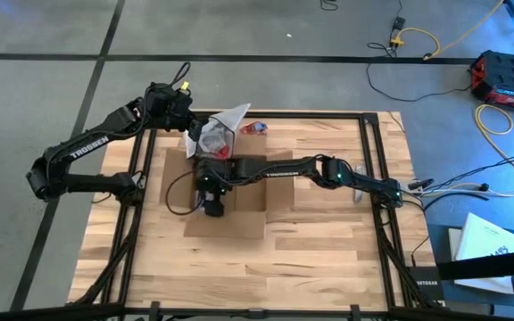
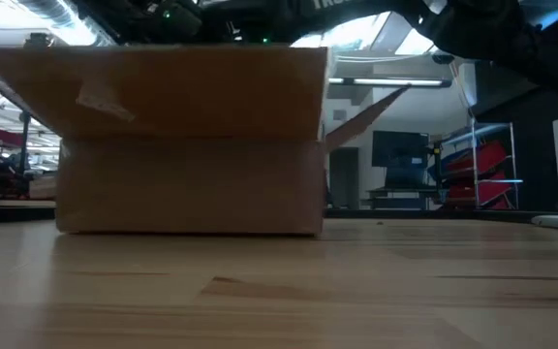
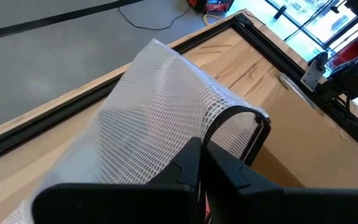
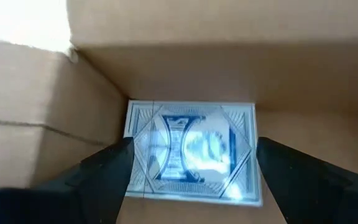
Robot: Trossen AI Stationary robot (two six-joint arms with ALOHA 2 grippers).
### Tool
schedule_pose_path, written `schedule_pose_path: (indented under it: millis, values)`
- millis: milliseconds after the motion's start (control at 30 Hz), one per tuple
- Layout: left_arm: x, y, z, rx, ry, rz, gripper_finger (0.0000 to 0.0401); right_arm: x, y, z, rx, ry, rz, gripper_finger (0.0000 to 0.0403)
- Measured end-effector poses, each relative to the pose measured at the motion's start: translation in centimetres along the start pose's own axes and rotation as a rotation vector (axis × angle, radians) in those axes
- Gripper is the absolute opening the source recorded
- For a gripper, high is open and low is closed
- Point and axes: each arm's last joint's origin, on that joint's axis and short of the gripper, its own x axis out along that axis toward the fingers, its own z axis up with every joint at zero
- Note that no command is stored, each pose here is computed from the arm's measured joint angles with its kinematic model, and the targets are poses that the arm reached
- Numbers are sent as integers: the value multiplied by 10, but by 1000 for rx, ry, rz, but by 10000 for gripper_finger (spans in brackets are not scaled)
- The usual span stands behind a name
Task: Unpack boxes
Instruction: Put the game card into the transparent zip bag
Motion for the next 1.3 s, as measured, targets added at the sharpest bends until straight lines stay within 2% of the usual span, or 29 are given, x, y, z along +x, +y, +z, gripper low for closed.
schedule_pose_path:
  millis: [333, 667, 1067, 1300]
  values:
    - [0, 0, 0, -3, -1, -1, 0, 12, -4, -10, 18, 46, -49, 324]
    - [0, 0, 0, -2, 0, 0, 0, 11, -5, -13, 37, 74, -160, 324]
    - [0, 0, 0, -4, 1, 0, 0, 11, -8, -15, 95, 88, -212, 323]
    - [0, 0, 0, -3, 1, 0, 0, 17, -8, -18, 121, 97, -111, 313]
